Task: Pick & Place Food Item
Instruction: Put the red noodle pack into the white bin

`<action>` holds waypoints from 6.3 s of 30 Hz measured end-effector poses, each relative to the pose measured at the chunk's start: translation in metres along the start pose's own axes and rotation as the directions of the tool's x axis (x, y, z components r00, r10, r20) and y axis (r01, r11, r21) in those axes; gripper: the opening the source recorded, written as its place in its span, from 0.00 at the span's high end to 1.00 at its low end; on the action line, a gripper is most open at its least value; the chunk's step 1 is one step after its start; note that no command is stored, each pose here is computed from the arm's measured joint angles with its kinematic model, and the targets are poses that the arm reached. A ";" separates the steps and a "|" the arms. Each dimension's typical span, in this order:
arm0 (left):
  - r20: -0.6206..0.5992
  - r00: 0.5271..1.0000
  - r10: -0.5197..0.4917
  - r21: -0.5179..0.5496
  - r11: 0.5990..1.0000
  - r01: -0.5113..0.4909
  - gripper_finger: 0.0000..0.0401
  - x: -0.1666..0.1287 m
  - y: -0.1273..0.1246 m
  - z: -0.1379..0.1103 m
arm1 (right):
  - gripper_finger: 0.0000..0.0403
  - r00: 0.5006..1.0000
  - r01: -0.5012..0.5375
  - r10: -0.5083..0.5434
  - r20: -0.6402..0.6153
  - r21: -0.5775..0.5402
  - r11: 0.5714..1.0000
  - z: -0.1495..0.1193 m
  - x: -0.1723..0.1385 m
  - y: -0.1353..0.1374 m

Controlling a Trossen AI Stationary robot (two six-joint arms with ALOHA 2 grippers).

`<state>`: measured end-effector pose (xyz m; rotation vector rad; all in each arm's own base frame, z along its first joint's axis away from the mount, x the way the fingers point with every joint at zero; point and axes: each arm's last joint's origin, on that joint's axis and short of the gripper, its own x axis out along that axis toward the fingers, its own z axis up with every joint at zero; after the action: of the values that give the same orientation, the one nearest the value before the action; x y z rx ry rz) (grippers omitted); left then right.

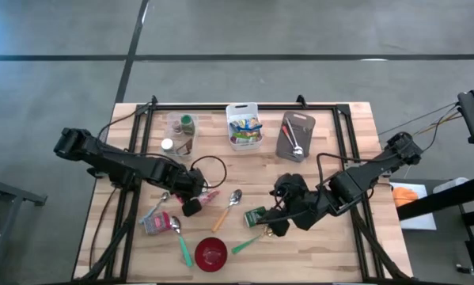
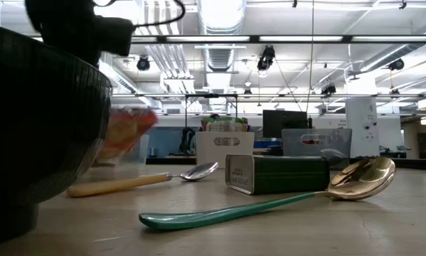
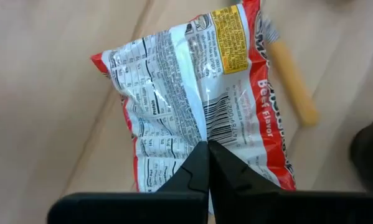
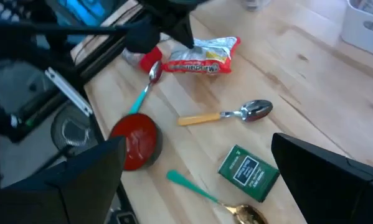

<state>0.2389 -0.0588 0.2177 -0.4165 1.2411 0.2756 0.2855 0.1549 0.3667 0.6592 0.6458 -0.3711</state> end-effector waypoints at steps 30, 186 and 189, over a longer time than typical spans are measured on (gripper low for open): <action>0.297 0.939 0.175 -0.100 0.983 -0.151 1.00 -0.042 -0.007 0.024 | 0.01 0.998 0.054 -0.056 0.006 0.163 0.985 0.014 0.026 -0.012; 0.532 0.711 -0.459 -0.274 0.701 0.658 1.00 -0.056 0.036 0.121 | 0.01 0.991 -0.130 0.129 0.029 0.012 0.991 0.014 -0.042 -0.011; 0.570 0.699 -0.432 -0.337 0.653 0.678 1.00 -0.074 0.057 0.135 | 0.01 0.988 -0.149 0.148 0.047 0.016 0.989 0.015 -0.052 -0.013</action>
<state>0.3074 0.0543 0.3147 -1.1468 0.4989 0.1405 0.2465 0.1414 0.4043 0.7105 0.5460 -0.2533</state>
